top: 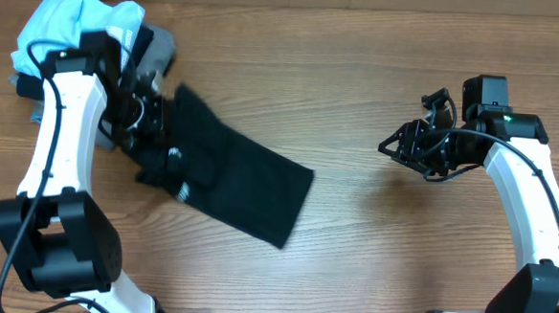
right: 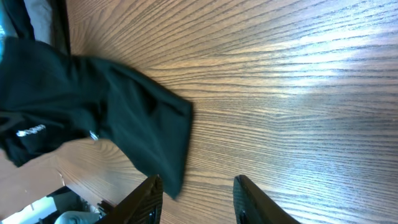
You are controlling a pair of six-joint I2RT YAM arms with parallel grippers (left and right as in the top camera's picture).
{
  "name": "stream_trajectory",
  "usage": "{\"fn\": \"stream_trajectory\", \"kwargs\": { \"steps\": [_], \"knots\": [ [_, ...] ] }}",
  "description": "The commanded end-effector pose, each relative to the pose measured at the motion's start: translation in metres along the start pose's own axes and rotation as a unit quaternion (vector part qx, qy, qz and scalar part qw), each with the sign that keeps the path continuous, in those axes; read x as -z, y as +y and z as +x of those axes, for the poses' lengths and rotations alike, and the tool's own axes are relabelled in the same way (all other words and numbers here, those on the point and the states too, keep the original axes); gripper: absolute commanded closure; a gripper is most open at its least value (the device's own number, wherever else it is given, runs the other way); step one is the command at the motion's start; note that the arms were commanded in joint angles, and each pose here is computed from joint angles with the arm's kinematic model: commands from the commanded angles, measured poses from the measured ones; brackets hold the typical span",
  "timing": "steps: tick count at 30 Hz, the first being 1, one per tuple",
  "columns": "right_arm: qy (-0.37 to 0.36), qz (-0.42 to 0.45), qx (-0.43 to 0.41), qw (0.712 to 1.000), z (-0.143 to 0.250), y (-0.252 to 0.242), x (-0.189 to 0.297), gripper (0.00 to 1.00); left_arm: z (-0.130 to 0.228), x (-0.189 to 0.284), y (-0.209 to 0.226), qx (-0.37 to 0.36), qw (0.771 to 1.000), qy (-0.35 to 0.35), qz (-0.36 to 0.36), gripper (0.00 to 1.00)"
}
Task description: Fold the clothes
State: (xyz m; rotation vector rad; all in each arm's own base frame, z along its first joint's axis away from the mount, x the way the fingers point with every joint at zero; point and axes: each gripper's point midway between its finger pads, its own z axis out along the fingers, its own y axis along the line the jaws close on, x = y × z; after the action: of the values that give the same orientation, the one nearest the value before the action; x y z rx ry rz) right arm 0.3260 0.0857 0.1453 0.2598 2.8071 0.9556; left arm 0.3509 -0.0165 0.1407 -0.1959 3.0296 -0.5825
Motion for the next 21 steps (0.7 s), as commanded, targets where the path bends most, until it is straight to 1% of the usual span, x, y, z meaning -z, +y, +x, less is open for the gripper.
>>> {"fn": "stream_trajectory", "kwargs": {
  "steps": [1, 3, 8, 10, 14, 16, 18, 19, 21],
  "knots": [
    [-0.009, -0.001, 0.009, 1.0, -0.004, 0.002, 0.004, 0.6, 0.004, 0.0, -0.044, -0.052, 0.998, -0.001, 0.018, 0.96],
    [-0.008, -0.001, 0.009, 1.0, -0.004, 0.002, 0.004, 0.6, 0.011, -0.012, -0.058, -0.075, 0.997, 0.013, 0.006, 0.96],
    [-0.009, -0.001, 0.009, 1.0, -0.004, 0.002, 0.004, 0.6, 0.029, -0.045, -0.081, -0.116, 0.99, 0.035, -0.067, 0.96],
    [-0.009, -0.001, 0.009, 1.0, -0.004, 0.002, 0.004, 0.6, 0.037, -0.056, -0.09, -0.131, 0.987, 0.045, -0.085, 0.91],
    [-0.008, -0.001, 0.009, 1.0, -0.004, 0.002, 0.004, 0.6, 0.054, -0.076, -0.108, -0.155, 0.981, 0.062, -0.099, 0.76],
    [-0.007, 0.0, 0.008, 1.0, -0.003, 0.002, 0.004, 0.6, 0.06, -0.083, -0.114, -0.158, 0.98, 0.063, -0.107, 0.58],
    [-0.006, 0.0, 0.007, 1.0, -0.003, 0.002, 0.004, 0.6, 0.065, -0.086, -0.121, -0.162, 0.978, 0.064, -0.111, 0.48],
    [-0.006, 0.0, 0.007, 1.0, -0.003, 0.002, 0.004, 0.6, 0.069, -0.088, -0.126, -0.168, 0.977, 0.066, -0.11, 0.4],
    [-0.006, 0.0, 0.007, 1.0, -0.003, 0.002, 0.004, 0.6, 0.07, -0.085, -0.127, -0.169, 0.977, 0.069, -0.11, 0.4]
  ]
}}
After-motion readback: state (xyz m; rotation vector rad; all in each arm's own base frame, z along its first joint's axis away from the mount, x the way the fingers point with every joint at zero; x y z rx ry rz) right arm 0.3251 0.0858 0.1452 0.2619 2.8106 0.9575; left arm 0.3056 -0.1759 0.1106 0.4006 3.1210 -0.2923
